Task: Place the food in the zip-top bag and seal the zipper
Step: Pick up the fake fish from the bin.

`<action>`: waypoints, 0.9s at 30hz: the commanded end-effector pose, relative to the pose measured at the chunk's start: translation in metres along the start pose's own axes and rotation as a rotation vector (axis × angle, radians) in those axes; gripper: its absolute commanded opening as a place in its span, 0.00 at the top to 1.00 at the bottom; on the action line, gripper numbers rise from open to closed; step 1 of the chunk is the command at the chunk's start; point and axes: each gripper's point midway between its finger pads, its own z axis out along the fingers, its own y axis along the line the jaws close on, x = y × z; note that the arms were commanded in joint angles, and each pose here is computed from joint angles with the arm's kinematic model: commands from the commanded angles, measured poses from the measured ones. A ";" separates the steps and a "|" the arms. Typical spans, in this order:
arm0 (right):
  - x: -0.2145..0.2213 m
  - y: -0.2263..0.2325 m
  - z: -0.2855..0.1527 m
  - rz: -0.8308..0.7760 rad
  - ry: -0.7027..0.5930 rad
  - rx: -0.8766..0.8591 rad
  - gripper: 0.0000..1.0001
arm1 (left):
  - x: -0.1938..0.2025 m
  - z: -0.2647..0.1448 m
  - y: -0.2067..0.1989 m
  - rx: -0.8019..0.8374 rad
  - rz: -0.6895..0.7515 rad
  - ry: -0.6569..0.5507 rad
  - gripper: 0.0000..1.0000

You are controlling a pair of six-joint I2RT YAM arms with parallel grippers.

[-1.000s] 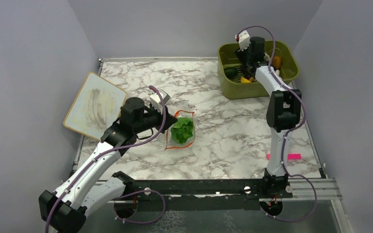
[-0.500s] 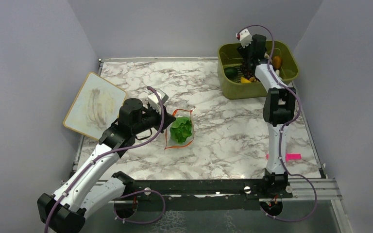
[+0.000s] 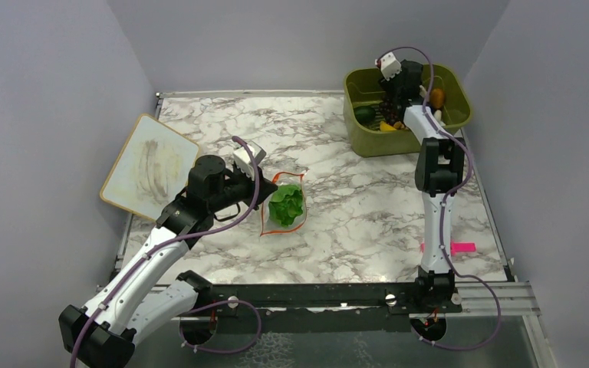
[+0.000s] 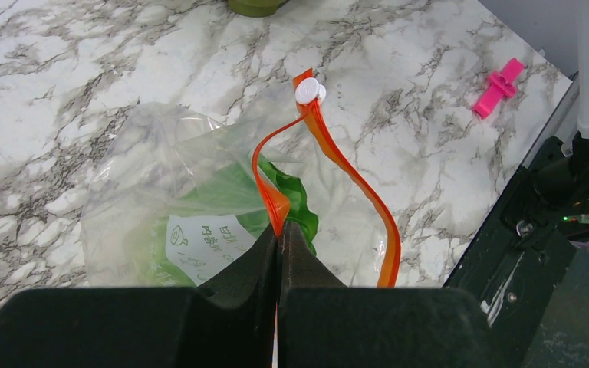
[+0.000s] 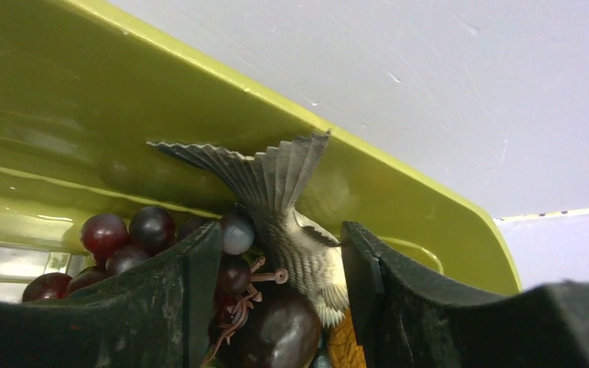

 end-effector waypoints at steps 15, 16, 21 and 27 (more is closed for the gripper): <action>-0.039 -0.045 -0.031 -0.009 -0.099 0.076 0.99 | -0.007 -0.003 0.002 -0.016 0.025 -0.044 1.00; -0.043 -0.050 -0.037 -0.003 -0.106 0.084 0.99 | -0.007 -0.003 0.002 -0.015 0.025 -0.044 1.00; -0.054 -0.067 -0.064 0.031 -0.105 0.094 0.99 | -0.008 -0.004 0.004 -0.028 0.025 -0.051 1.00; -0.071 -0.078 -0.105 0.108 -0.126 0.061 0.99 | -0.010 -0.006 0.004 -0.030 0.026 -0.058 1.00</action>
